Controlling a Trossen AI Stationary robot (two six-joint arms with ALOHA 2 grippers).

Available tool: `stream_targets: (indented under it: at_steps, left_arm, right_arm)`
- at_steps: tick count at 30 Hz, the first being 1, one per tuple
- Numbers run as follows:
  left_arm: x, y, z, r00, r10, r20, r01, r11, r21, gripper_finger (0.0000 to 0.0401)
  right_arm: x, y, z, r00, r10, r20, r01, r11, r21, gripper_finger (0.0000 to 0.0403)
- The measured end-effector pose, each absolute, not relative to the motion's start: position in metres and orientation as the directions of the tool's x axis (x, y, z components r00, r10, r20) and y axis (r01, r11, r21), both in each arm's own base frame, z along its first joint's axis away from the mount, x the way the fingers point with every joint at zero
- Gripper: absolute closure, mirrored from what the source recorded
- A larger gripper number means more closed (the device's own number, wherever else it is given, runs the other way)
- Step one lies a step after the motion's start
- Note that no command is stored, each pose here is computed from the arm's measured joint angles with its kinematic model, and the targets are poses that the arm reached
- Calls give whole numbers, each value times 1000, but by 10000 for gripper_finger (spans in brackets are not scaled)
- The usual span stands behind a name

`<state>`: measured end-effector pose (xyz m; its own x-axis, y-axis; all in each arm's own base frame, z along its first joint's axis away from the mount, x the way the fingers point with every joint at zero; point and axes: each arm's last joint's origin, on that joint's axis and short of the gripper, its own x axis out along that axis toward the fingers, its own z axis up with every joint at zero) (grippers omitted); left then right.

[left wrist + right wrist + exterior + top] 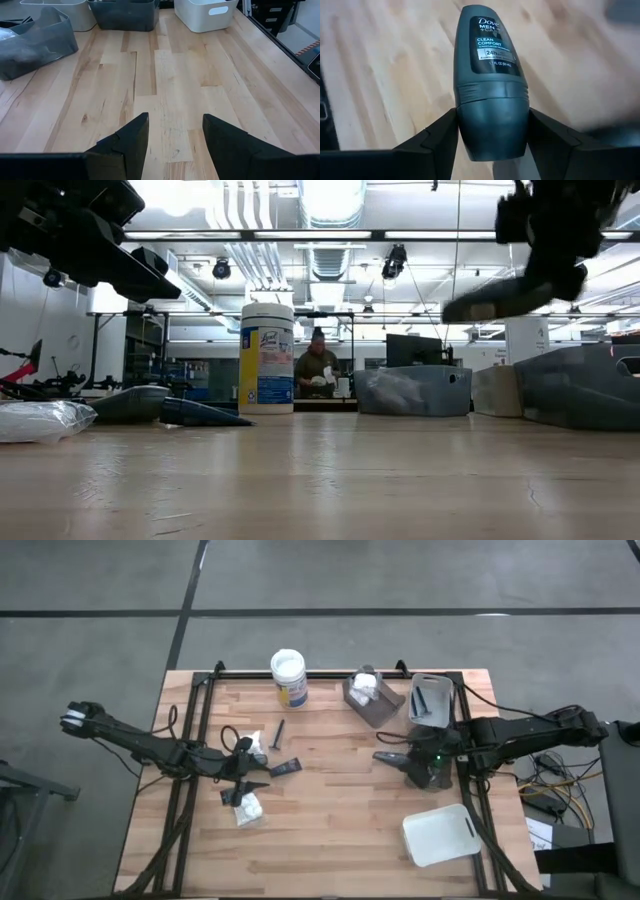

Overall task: Pick & Place Travel size toiletries
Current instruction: Put the bottom gray deodorant into the bottom black bin

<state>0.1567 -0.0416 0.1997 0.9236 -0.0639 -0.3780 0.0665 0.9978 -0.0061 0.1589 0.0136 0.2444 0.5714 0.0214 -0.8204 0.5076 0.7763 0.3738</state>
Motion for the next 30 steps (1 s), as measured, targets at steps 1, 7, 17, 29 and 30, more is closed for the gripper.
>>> stream_targets:
  at_steps: [1,7,17,29,30]
  left_arm:
    - [157,-42,200,924,-64,-378,66,998,-6,208]
    - [157,-42,200,923,-64,-378,66,998,-6,208]
    - [157,-42,199,923,-64,-380,67,998,-6,208]
    - [157,-42,199,923,-64,-379,67,998,-6,208]
    - [157,-42,199,923,-64,-379,67,998,-6,208]
  right_arm:
    - [156,14,242,542,31,-840,547,746,380,205]
    - [147,17,241,456,175,-873,636,622,457,209]
    - [123,12,284,441,77,-894,743,528,412,210]
    - [93,8,305,226,18,-974,946,236,223,208]
    - [93,8,305,224,18,-974,949,224,222,208]
